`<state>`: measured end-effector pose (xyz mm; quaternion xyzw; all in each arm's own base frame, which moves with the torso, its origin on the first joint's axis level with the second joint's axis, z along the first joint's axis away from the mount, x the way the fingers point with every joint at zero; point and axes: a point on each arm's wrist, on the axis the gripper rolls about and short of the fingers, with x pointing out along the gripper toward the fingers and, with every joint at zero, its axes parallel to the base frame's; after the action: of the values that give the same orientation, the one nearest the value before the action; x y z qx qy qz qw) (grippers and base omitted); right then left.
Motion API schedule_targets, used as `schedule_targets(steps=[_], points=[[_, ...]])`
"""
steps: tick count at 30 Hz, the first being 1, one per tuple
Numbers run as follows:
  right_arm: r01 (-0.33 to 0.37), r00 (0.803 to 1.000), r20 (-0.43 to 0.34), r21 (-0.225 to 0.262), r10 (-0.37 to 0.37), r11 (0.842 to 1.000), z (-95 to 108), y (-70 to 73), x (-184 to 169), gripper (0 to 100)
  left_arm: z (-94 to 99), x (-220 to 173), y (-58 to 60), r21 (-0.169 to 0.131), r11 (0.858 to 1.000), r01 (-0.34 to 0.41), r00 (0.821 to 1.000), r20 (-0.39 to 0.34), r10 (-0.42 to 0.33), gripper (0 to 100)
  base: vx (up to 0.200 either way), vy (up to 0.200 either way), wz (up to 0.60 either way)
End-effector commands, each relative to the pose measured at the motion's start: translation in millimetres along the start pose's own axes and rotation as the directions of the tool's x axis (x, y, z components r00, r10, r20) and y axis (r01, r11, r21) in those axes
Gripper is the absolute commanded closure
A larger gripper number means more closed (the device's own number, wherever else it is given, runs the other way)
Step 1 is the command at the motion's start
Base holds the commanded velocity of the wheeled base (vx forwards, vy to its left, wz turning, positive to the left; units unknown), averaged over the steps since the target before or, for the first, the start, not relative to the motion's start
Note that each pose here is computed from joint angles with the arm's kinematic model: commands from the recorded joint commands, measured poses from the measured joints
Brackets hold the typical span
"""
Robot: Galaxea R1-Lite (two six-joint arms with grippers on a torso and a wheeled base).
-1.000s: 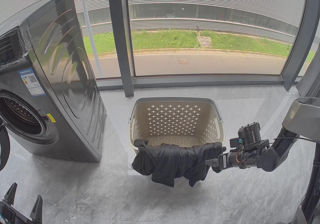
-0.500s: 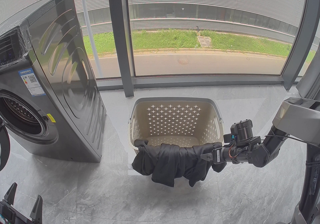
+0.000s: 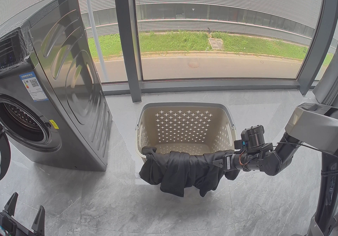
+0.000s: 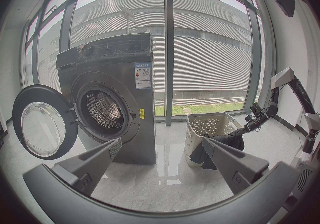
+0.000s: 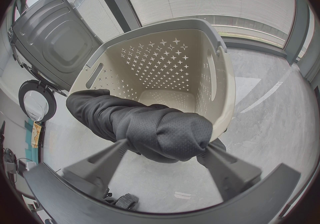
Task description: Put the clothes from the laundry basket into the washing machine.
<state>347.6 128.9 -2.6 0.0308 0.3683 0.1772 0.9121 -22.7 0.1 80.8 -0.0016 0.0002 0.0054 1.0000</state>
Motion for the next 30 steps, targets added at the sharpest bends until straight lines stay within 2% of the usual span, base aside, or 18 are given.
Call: schedule_targets(steps=[1, 14, 21, 26, 27, 30], points=[[-0.003, 1.000, -0.003, -0.002, 0.003, 1.000, -1.6, 1.3, -1.4, 100, -4.8, -0.1, 0.0, 0.000, 1.000, 0.000, 1.000, 0.000, 0.000, 0, 0.000, 0.000, 0.00], [-0.009, 1.000, -0.010, 0.000, 0.009, 1.000, -5.5, 2.9, -12.1, 100, -4.8, -0.1, 0.1, -0.009, 1.000, -0.001, 1.000, 0.000, 0.001, 0, 0.000, 0.000, 0.00], [-0.046, 0.999, -0.008, -0.024, 0.046, 0.999, -7.6, 18.6, -35.2, 100, -4.8, -0.1, 0.1, -0.015, 1.000, -0.004, 1.000, 0.000, 0.004, 0, 0.000, 0.000, 0.00], [-0.046, 0.999, -0.008, -0.026, 0.046, 0.999, -7.5, 20.0, -32.3, 100, -4.8, -0.1, 0.2, -0.015, 1.000, -0.006, 1.000, 0.000, 0.006, 0, 0.000, 0.000, 0.00], [-0.046, 0.999, -0.007, -0.026, 0.046, 0.999, -7.4, 20.1, -32.3, 0, -5.3, 0.0, 0.2, -0.015, 1.000, -0.006, 1.000, -0.001, 0.006, 0, 0.000, 0.000, 0.00], [-0.043, 0.999, -0.010, -0.024, 0.042, 0.999, -8.5, 19.7, -31.2, 0, -4.8, -0.1, 0.2, -0.015, 1.000, -0.006, 1.000, 0.000, 0.006, 0, 0.000, 0.000, 0.00]])
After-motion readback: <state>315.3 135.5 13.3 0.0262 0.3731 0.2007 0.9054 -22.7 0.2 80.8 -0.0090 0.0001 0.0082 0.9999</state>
